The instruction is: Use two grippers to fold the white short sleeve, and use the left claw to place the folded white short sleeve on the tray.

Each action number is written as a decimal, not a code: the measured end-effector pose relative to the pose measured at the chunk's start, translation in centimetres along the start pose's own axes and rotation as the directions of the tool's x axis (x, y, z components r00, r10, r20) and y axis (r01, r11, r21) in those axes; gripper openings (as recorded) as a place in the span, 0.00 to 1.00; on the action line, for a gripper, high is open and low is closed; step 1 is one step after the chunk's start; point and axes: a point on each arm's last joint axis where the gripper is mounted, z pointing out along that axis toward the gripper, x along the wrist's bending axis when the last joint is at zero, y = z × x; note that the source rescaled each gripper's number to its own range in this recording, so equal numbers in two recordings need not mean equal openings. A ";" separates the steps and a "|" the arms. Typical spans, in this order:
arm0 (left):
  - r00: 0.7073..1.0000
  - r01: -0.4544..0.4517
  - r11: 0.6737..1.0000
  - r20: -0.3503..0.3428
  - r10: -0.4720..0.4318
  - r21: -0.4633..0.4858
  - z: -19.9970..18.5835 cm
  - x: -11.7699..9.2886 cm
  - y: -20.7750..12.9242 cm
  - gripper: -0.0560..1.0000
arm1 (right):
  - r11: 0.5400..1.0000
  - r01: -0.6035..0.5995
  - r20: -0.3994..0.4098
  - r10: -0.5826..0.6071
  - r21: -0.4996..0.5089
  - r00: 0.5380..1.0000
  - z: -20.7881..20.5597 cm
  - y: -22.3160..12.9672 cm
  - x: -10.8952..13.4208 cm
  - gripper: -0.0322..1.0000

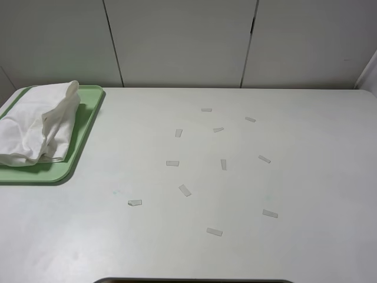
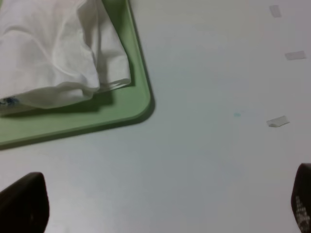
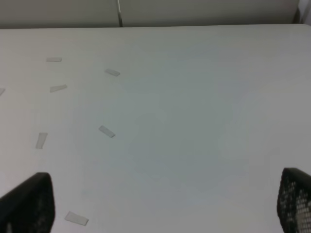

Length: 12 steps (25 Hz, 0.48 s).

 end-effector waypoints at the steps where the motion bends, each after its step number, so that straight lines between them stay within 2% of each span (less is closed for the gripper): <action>1: 1.000 -0.001 1.000 -0.001 0.001 0.000 0.0 0.0 0.0 1.00 | 1.000 0.000 0.000 0.000 0.000 1.000 0.0 0.0 0.0 1.00; 12: 1.000 -0.005 1.000 -0.004 0.005 0.003 0.0 0.0 0.0 1.00 | 1.000 0.000 0.000 0.000 0.000 1.000 0.0 0.0 0.0 1.00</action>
